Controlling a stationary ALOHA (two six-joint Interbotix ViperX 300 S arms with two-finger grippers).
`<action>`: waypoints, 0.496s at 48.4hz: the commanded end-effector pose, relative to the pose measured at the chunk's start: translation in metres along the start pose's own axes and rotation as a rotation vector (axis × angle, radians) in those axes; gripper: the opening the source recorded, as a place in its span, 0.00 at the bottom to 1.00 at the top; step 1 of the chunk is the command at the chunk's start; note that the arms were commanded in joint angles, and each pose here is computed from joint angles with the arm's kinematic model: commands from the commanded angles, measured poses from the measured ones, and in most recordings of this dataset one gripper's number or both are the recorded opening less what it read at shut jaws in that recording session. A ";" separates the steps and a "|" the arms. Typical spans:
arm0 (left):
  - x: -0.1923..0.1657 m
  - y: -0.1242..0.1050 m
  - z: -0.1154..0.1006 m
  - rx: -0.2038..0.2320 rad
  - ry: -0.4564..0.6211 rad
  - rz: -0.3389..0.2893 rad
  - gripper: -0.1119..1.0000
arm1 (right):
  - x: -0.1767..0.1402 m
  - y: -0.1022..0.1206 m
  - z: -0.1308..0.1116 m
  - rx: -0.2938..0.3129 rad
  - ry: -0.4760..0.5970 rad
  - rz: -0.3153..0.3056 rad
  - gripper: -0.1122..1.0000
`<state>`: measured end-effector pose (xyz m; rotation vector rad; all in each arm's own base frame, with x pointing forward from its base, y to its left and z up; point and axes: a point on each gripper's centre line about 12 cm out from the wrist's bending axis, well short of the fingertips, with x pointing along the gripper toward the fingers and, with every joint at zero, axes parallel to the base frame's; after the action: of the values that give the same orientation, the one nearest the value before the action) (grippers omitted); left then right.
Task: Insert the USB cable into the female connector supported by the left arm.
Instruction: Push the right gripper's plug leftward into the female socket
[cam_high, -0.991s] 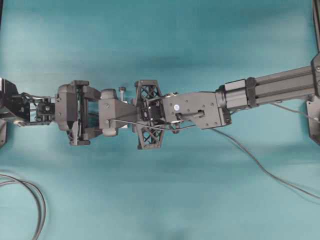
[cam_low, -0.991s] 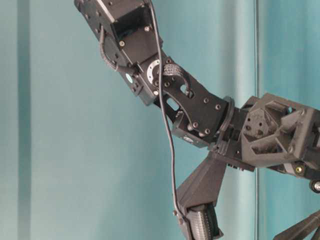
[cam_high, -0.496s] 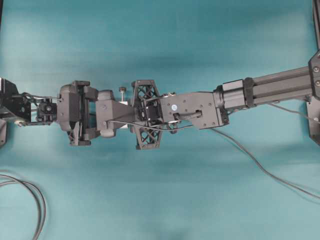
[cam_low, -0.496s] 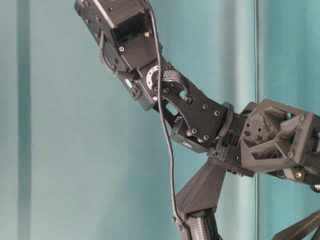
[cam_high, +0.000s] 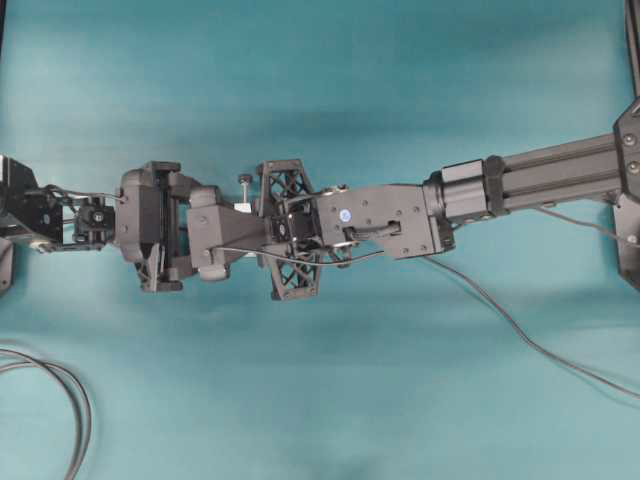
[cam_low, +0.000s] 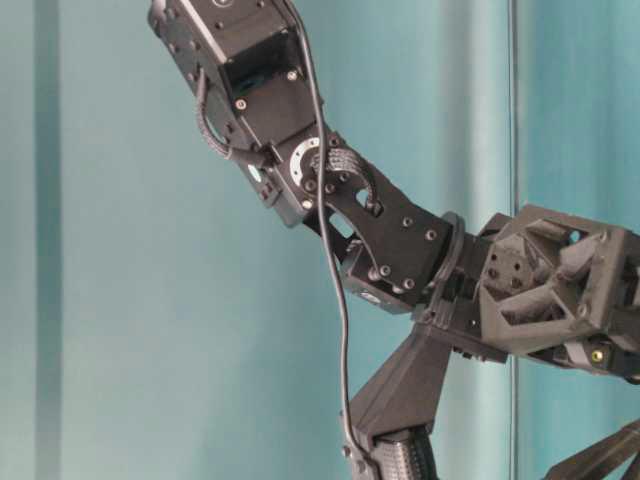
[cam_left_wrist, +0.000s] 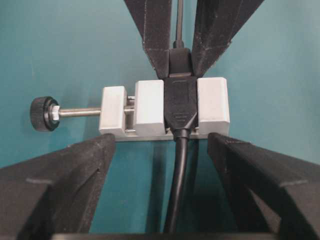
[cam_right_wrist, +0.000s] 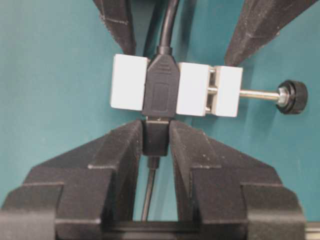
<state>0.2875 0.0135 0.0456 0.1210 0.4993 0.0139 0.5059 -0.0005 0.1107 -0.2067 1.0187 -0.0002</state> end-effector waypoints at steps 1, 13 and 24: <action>0.011 -0.005 0.016 0.005 -0.052 -0.016 0.92 | -0.021 -0.005 0.035 0.001 -0.122 -0.012 0.28; 0.011 -0.005 0.017 0.006 -0.055 -0.017 0.92 | -0.020 -0.005 0.034 0.003 -0.120 -0.011 0.28; 0.008 -0.005 0.019 0.006 -0.058 -0.015 0.92 | -0.018 -0.002 0.025 0.004 -0.095 -0.006 0.28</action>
<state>0.2886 0.0136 0.0469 0.1180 0.4993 0.0147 0.5063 -0.0005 0.1112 -0.2025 1.0171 -0.0027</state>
